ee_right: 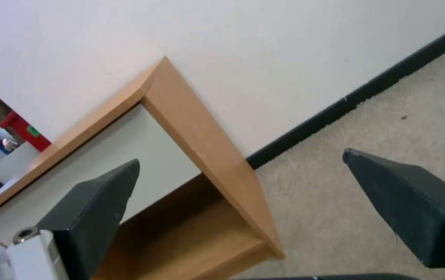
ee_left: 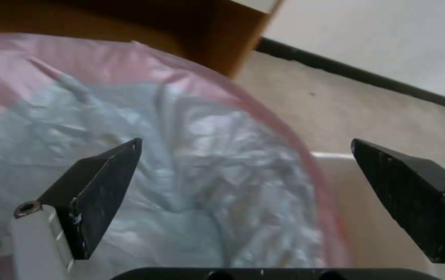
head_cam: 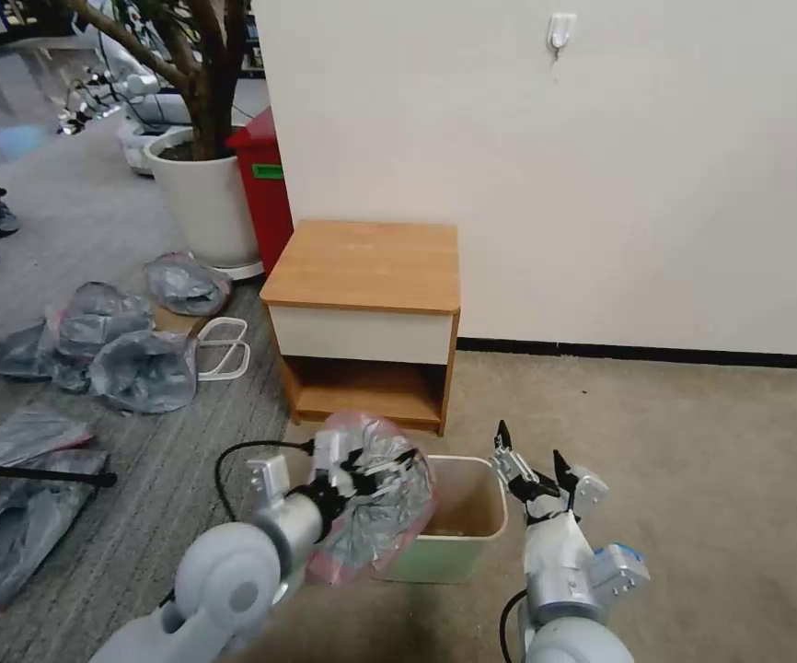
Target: Pick up the garbage bag from the table and place it over the trash can.
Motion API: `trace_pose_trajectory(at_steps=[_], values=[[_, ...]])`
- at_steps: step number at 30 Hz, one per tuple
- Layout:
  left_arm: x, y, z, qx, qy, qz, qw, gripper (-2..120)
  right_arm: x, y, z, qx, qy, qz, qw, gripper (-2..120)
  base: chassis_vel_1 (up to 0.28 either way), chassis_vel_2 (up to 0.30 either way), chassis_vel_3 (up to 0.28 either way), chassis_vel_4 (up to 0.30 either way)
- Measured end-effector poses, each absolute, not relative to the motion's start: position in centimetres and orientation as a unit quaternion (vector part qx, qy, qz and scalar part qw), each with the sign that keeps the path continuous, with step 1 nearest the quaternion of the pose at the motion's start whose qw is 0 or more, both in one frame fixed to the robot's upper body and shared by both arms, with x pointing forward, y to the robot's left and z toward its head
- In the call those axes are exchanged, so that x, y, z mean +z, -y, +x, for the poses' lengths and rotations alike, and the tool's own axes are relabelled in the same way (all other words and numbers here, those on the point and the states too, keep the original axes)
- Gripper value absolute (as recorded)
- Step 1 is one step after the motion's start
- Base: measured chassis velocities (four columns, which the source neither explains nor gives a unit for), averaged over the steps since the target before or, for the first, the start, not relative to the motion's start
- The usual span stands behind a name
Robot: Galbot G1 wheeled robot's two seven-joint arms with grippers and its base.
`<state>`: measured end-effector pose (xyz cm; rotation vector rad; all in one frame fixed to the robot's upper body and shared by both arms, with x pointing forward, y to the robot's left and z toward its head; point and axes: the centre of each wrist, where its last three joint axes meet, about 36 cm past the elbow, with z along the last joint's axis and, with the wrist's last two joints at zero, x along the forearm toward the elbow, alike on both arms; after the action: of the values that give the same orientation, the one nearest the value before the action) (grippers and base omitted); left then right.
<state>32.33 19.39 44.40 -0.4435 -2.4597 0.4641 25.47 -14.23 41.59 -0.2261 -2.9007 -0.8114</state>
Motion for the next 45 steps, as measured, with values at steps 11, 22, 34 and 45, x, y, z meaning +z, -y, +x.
trace_pose_trajectory(at_steps=[11, 22, 34, 45], values=[[43.4, -18.7, 33.0, 0.132, 0.927, -0.111, 0.333, 100, 41.4, 16.1, 25.7, -0.262, 0.960, -0.083, 0.043, 100, 0.000, 0.000, 0.000, 0.000], [42.8, -18.7, 32.9, 0.124, 0.923, -0.063, 0.358, 100, 39.8, 19.3, 25.3, -0.242, 0.963, -0.109, 0.042, 100, 0.000, 0.000, 0.000, 0.000], [42.1, -18.3, 32.9, 0.120, 0.918, -0.045, 0.374, 93, 38.8, 20.0, 25.2, -0.235, 0.963, -0.120, 0.043, 100, 0.000, 0.000, 0.000, 0.000], [41.1, -17.9, 33.1, 0.098, 0.913, -0.049, 0.394, 96, 38.4, 20.1, 25.2, -0.234, 0.963, -0.123, 0.041, 100, 0.000, 0.000, 0.000, 0.000]])
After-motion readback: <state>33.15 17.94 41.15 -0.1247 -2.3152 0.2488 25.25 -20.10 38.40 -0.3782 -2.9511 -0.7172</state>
